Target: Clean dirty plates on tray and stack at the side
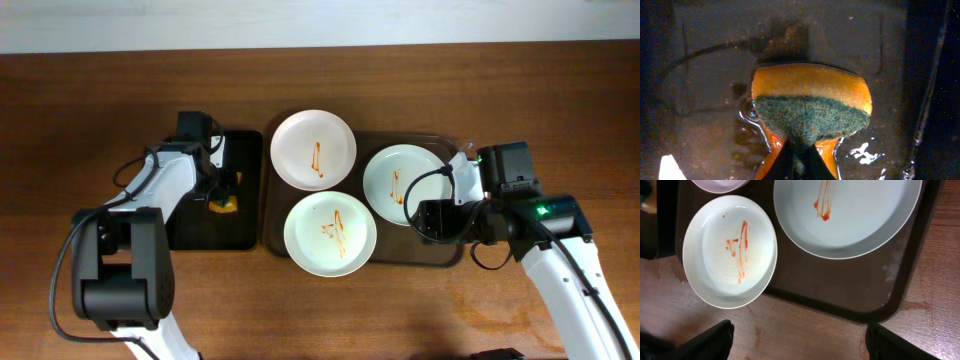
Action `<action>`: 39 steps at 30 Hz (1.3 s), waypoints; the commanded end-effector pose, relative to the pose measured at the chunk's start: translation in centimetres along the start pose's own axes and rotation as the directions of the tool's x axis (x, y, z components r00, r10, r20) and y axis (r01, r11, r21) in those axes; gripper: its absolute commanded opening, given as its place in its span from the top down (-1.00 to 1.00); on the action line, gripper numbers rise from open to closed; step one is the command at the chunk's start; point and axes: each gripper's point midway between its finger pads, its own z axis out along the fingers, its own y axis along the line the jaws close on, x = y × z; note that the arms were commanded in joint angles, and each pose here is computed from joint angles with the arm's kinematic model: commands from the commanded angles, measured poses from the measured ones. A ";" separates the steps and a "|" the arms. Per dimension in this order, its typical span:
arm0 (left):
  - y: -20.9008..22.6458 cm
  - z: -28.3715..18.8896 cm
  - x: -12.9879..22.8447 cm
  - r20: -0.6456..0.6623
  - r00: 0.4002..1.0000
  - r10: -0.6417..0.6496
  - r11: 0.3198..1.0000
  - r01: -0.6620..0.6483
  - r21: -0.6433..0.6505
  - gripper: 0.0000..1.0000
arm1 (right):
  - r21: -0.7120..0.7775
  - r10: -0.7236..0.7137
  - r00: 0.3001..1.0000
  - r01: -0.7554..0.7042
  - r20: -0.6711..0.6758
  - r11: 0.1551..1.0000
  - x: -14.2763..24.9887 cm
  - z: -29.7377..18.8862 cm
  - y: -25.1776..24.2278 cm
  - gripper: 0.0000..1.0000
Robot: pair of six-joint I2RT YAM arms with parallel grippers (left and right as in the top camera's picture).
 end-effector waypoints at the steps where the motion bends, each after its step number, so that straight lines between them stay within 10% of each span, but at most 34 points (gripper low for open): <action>1: 0.1 -0.7 -0.8 -0.001 1.000 -0.001 1.000 0.001 -0.015 1.00 | 0.006 -0.013 0.999 0.013 0.030 1.000 -0.6 -0.7 0.3 -0.71; 6: -0.7 -7.3 -4.4 0.151 0.989 0.009 1.000 -0.009 -0.003 1.00 | 0.007 -0.013 0.999 0.013 0.030 1.000 -0.6 -0.7 0.3 -0.71; 19: 0.3 -0.2 3.7 0.003 1.000 0.000 1.000 0.000 -0.008 1.00 | -0.042 -0.040 0.997 0.037 -0.072 0.998 0.1 2.0 1.7 -0.52; 26: -1.2 -10.7 -2.1 0.297 0.955 0.018 0.999 -0.028 0.031 1.00 | -0.137 -0.055 0.975 0.025 -0.217 0.990 0.5 7.6 3.5 0.02; 39: -2.4 -22.4 -6.4 0.665 0.746 0.028 0.996 -0.075 0.042 1.00 | -0.185 0.004 0.933 -0.076 -0.360 0.980 1.5 14.5 3.2 0.11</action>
